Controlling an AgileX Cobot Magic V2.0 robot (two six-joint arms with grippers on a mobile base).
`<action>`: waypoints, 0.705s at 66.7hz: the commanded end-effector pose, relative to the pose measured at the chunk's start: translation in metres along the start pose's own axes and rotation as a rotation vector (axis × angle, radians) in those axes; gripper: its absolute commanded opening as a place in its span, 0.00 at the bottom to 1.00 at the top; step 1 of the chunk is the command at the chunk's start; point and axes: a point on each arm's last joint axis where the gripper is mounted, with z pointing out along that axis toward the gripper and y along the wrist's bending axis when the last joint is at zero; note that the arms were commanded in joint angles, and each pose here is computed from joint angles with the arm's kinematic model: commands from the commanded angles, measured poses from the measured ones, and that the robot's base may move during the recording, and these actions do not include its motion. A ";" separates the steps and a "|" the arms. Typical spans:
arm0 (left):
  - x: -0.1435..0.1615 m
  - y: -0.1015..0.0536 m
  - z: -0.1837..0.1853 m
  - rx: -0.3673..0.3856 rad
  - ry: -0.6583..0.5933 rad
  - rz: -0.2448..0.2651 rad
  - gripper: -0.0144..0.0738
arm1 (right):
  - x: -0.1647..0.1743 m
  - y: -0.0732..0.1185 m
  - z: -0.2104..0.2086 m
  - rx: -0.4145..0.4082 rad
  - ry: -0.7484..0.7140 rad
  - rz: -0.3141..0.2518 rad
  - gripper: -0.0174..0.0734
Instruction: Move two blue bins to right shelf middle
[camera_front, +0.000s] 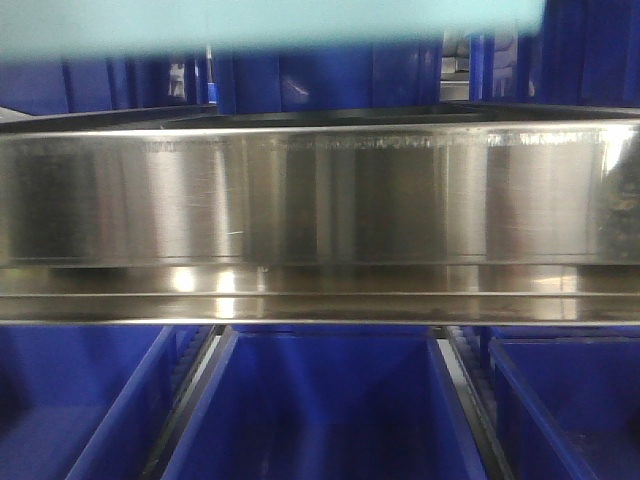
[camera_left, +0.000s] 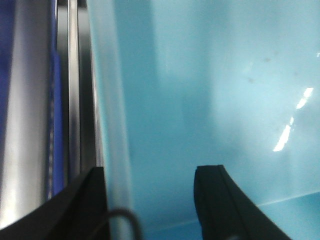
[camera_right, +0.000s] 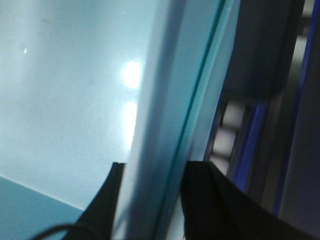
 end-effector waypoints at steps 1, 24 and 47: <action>-0.018 -0.013 -0.038 0.089 -0.173 0.028 0.04 | -0.024 0.017 -0.038 -0.059 -0.175 -0.041 0.02; -0.043 -0.026 -0.093 0.159 -0.374 0.043 0.04 | -0.046 0.031 -0.083 -0.083 -0.327 -0.085 0.02; -0.038 -0.024 -0.076 0.140 -0.253 0.043 0.04 | -0.040 0.027 -0.076 -0.042 -0.233 -0.104 0.02</action>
